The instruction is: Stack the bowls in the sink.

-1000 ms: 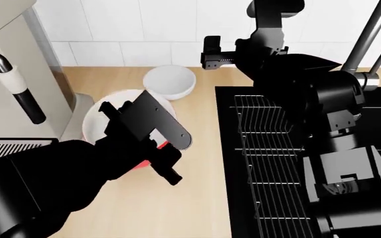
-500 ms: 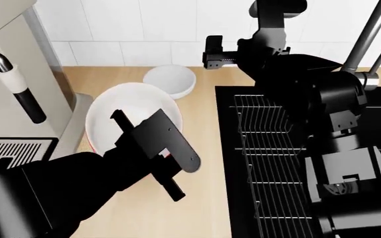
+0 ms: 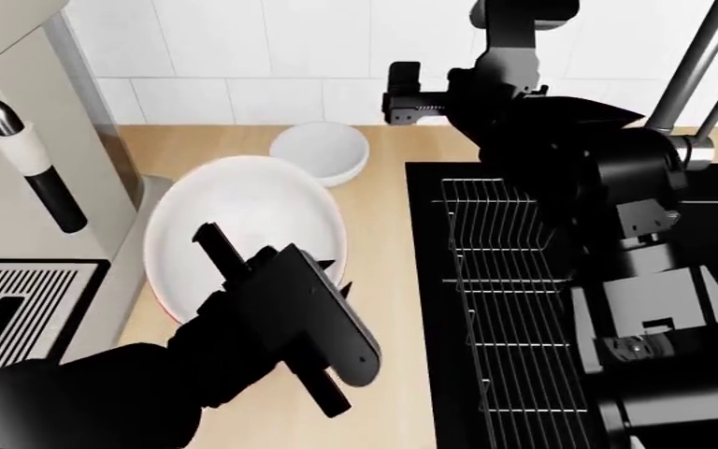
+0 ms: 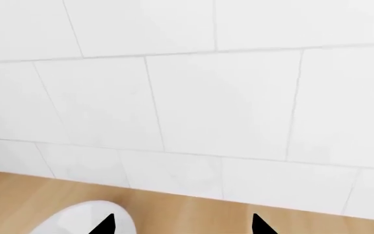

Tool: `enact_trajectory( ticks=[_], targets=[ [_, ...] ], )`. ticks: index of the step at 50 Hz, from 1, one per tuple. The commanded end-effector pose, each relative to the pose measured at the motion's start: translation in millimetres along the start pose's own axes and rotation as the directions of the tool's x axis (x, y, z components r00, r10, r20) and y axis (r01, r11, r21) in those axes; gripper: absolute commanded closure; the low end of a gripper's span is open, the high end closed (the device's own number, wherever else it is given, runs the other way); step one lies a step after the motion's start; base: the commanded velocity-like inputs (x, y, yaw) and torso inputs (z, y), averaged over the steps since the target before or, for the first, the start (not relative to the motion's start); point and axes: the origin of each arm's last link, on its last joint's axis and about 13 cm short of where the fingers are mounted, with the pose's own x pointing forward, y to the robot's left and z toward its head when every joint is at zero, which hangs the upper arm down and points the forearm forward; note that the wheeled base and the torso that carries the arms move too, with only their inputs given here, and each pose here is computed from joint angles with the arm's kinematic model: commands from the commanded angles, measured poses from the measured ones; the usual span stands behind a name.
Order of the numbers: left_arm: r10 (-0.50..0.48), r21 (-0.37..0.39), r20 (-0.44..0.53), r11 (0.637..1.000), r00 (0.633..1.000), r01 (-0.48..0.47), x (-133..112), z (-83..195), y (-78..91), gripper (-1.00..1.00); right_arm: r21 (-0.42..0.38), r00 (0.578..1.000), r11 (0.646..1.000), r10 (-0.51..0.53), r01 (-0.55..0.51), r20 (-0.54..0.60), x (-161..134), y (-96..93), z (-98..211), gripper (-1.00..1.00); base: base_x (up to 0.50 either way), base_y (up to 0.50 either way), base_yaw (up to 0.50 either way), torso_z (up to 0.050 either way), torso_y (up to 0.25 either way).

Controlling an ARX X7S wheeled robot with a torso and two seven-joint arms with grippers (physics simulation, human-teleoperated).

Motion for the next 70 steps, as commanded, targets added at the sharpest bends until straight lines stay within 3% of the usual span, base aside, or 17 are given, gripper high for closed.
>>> enact_trajectory(
  ticks=[1, 9, 25, 50, 70],
  targets=[
    [0.126, 0.039, 0.101, 0.991, 0.987, -0.130, -20.1, 11.7, -4.3, 1.00, 0.005, 0.999, 1.000, 0.010, -0.010, -0.039, 10.7, 3.3, -1.9, -1.00, 0.00, 0.00, 0.00, 0.000, 0.000],
    [0.148, 0.026, 0.105, 0.988, 0.983, -0.151, -22.8, 8.4, -2.6, 1.00, 0.059, 0.984, 0.997, 0.050, -0.040, -0.169, 31.7, 11.5, -1.7, -1.00, 0.00, 0.00, 0.00, 0.000, 0.000],
    [0.161, 0.006, 0.099, 0.987, 0.982, -0.162, -20.6, 7.4, 2.6, 1.00, 0.186, 0.948, 0.975, 0.168, -0.120, -0.269, 33.2, 19.3, -14.8, -1.00, 0.00, 0.00, 0.00, 0.000, 0.000],
    [0.148, 0.007, 0.103, 0.989, 0.984, -0.149, -18.8, 6.1, 1.0, 1.00, 0.228, 0.944, 0.971, 0.142, -0.074, -0.298, 36.5, 21.3, -40.8, -1.00, 0.00, 0.00, 0.00, 0.000, 0.000],
    [0.149, 0.000, 0.102, 0.989, 0.984, -0.149, -20.0, 2.5, 0.8, 1.00, 0.176, 0.910, 0.977, 0.180, -0.121, -0.373, 35.1, 33.6, -60.4, -1.00, 0.00, 0.00, 0.00, 0.000, 0.000]
  ],
)
